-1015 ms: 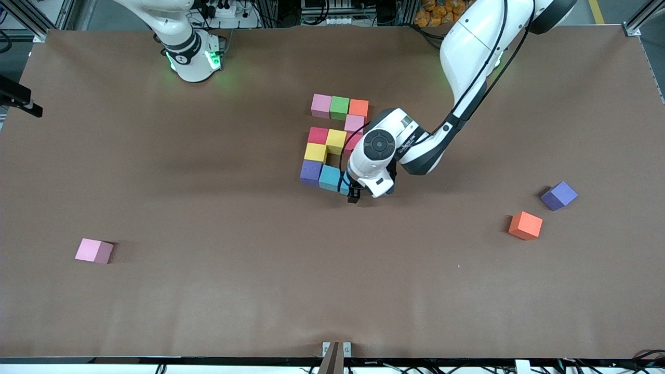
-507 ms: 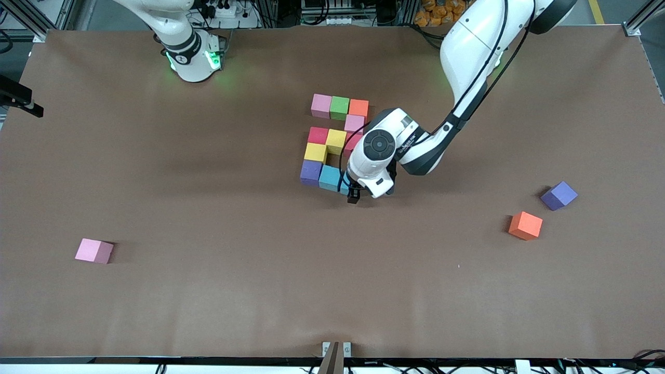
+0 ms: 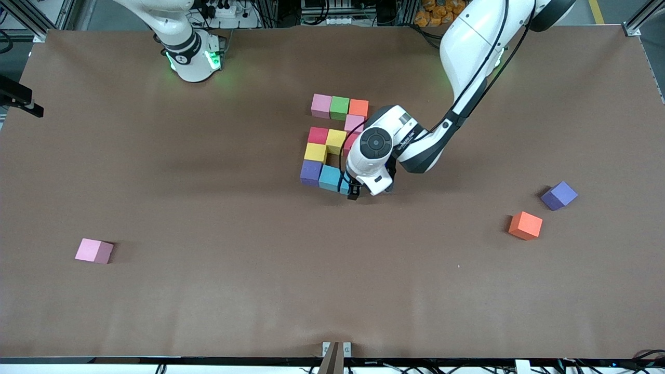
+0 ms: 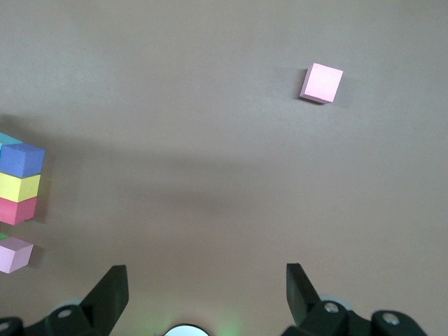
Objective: Form number 2 with 11 blocks
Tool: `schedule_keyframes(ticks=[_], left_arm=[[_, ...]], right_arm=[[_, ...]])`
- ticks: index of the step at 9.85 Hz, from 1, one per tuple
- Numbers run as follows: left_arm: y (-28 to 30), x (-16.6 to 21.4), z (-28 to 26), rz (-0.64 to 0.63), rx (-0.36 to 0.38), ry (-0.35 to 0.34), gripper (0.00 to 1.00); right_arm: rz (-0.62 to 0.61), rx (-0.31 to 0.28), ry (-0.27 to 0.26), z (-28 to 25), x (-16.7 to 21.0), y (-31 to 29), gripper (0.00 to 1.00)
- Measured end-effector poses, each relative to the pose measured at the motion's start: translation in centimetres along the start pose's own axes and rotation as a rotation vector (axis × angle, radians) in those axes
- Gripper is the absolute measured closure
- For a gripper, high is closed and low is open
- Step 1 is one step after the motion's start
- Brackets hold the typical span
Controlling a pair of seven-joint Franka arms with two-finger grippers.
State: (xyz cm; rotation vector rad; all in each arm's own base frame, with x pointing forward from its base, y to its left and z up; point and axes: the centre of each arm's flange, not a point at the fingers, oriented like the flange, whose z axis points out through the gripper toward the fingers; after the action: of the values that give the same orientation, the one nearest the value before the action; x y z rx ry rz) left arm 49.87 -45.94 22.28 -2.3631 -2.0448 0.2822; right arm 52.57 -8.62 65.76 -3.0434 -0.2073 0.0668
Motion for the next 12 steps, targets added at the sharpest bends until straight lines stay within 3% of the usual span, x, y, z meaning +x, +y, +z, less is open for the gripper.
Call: schedule_keyframes(ticks=[5, 8, 12], left_arm=[[-0.2, -0.4, -3.9, 0.057, -0.029, 0.015, 0.00], [0.3, 0.7, -9.5, 0.231, -0.073, 0.039, 0.00], [2.6, 7.8, -18.4, 0.527, -0.138, 0.136, 0.00]], right_arm=[[0.000, 0.000, -0.001, 0.0, 0.0, 0.0, 0.00], [0.000, 0.000, -0.001, 0.1, 0.0, 0.0, 0.00], [0.022, 0.000, -0.001, 0.1, 0.2, -0.3, 0.00]])
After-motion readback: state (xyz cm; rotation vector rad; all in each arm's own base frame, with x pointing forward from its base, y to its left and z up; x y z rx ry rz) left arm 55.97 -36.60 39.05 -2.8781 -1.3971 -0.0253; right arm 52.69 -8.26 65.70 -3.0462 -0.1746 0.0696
